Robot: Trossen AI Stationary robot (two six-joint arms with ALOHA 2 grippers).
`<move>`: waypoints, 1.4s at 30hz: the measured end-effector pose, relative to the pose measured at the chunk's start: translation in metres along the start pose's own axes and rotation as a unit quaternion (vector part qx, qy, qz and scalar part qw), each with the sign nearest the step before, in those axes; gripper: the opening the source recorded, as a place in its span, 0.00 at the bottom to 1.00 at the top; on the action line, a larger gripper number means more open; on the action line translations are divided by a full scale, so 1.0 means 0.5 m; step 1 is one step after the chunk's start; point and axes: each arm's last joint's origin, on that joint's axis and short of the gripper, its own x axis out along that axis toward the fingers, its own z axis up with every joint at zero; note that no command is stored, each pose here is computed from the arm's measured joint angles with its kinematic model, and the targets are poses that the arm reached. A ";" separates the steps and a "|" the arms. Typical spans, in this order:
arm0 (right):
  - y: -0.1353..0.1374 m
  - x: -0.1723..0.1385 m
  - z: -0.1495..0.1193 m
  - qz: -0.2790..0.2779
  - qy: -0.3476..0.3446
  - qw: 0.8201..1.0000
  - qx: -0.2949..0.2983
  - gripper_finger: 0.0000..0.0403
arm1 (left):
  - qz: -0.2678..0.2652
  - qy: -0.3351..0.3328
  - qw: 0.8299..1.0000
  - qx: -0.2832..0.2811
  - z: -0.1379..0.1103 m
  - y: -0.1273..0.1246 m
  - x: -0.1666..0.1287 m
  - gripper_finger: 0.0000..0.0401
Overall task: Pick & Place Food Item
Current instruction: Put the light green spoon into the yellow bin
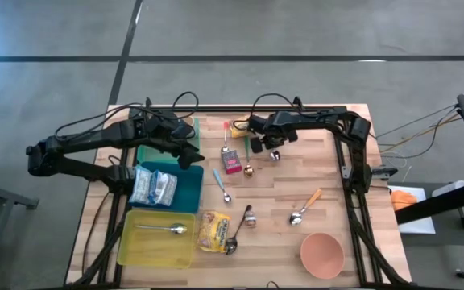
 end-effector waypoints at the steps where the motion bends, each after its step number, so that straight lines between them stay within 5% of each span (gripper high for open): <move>1: 0.000 -0.005 -0.003 0.001 0.000 1.000 -0.013 0.06 | 0.001 0.001 1.000 -0.004 0.000 0.000 0.000 0.71; 6: -0.001 -0.073 -0.018 0.050 -0.014 0.993 -0.103 0.06 | 0.000 -0.001 0.999 -0.052 0.000 0.000 0.000 0.71; 13: -0.016 -0.221 -0.079 0.135 -0.061 0.958 -0.246 0.06 | -0.003 -0.003 0.985 -0.173 0.006 0.000 0.017 0.71; 22: -0.078 -0.377 -0.160 0.224 -0.133 0.913 -0.314 0.06 | -0.069 -0.051 0.974 -0.210 0.047 -0.015 0.079 0.71; 28: -0.076 -0.410 -0.206 0.249 -0.155 0.892 -0.343 0.06 | -0.154 -0.108 0.954 -0.233 0.086 -0.035 0.113 0.71; 42: -0.010 -0.391 -0.239 0.265 -0.165 0.873 -0.375 0.06 | -0.195 -0.085 0.936 -0.282 0.094 -0.035 0.184 0.71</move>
